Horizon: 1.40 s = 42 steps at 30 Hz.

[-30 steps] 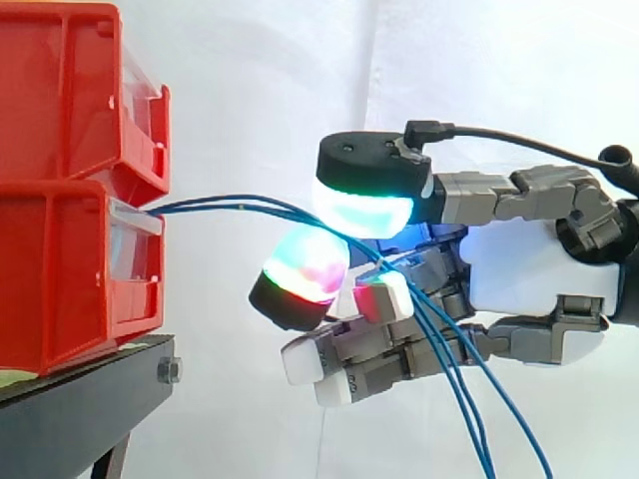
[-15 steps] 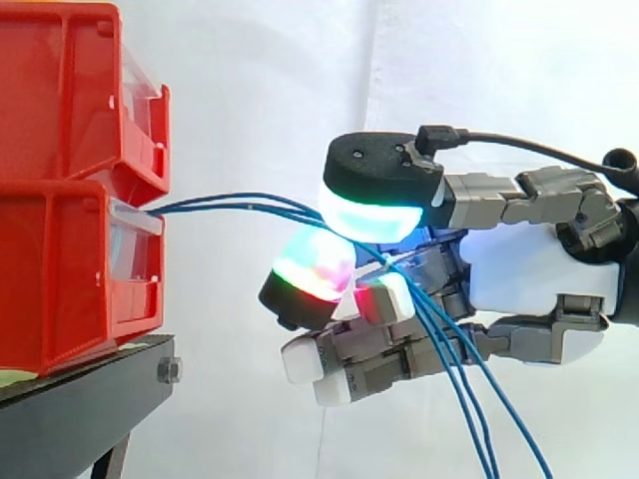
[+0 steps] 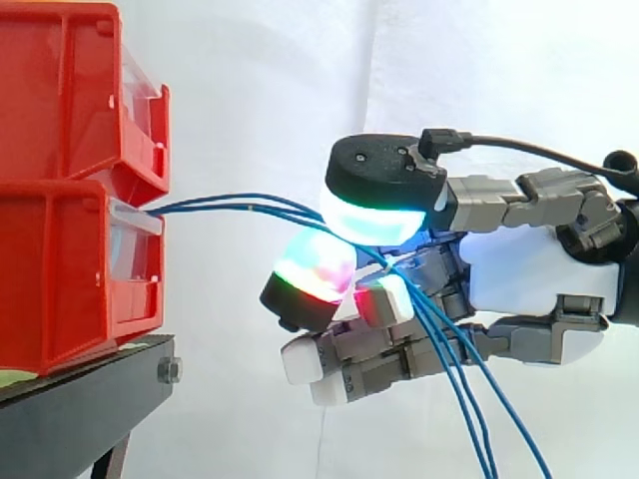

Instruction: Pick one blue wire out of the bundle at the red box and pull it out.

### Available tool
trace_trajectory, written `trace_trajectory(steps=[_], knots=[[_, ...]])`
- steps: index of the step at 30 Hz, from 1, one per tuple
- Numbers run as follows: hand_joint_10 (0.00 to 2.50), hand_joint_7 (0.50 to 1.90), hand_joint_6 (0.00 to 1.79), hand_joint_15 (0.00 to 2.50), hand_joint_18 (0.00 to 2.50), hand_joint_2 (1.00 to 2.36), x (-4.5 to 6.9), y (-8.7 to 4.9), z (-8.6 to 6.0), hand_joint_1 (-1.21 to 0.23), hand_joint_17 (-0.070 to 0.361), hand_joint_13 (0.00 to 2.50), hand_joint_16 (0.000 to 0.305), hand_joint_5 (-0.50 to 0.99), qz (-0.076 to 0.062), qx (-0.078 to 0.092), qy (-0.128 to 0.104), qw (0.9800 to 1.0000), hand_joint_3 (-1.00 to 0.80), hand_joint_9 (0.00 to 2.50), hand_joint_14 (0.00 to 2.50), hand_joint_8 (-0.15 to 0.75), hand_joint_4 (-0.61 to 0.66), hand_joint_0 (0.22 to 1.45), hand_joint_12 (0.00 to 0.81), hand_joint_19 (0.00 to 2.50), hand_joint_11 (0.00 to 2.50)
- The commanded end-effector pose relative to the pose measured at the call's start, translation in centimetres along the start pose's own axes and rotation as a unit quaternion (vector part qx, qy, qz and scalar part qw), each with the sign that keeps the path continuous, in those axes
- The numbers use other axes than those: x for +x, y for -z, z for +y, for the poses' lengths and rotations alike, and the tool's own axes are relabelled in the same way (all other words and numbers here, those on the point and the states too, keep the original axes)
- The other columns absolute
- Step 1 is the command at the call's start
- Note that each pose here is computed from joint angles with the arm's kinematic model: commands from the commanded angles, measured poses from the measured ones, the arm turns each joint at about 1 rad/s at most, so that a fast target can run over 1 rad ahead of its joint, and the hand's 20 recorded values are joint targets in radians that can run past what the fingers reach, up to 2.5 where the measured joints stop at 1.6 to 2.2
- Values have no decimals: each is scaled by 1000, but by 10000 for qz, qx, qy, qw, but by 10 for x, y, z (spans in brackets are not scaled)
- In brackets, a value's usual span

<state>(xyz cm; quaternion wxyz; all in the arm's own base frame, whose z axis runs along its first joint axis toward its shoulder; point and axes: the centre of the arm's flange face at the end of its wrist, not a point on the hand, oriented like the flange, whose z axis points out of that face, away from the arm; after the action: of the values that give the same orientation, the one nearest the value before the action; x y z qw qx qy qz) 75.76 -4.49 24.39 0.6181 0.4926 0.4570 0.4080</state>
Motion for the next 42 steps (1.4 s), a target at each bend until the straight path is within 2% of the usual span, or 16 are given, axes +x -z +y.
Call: trace_trajectory(steps=[1,8,22,24,28,29,33,36,37,38,42], knots=[[33,1165,691,438,341,1019,0,0,0,-936,146,686,65,-86,-1,0,2,10000,-229,1137,20,325,380,615,388,364,769],[31,1174,682,407,239,1016,0,0,0,-948,150,620,67,-88,-1,0,2,10000,-262,1085,20,311,374,630,387,263,748],[32,1168,681,373,197,1015,0,0,0,-1006,151,525,67,-95,-1,0,2,10000,-297,1007,17,288,373,643,387,248,751],[30,1078,713,302,175,1013,0,0,0,-1012,152,393,67,-109,-1,0,10,10000,-309,966,15,285,363,642,392,258,745],[29,1008,727,187,140,1011,0,0,0,-1018,151,215,67,-128,-1,0,10,10000,-348,856,8,275,314,644,395,243,714],[29,910,765,198,82,1009,0,0,0,-998,149,166,66,-144,-1,0,10,10000,-370,814,9,271,304,640,392,274,728],[26,883,754,192,52,1005,0,0,1,-965,149,139,66,-142,-3,-6,7,10000,-426,802,8,266,316,600,396,299,718],[27,983,673,188,41,1000,0,0,0,-863,151,141,67,-115,-1,0,2,10000,-500,811,8,269,338,552,402,327,693],[27,1149,602,170,90,1000,0,0,0,-827,152,191,68,-88,-1,0,2,10000,-500,876,8,276,330,540,409,305,644],[25,1195,579,176,102,1000,0,0,0,-798,151,206,67,-78,-1,0,10,10000,-500,903,8,276,323,538,408,322,642],[26,1282,552,186,128,1002,0,0,0,-704,145,258,64,-61,-1,0,10,10000,-475,939,9,269,294,555,396,340,645]])
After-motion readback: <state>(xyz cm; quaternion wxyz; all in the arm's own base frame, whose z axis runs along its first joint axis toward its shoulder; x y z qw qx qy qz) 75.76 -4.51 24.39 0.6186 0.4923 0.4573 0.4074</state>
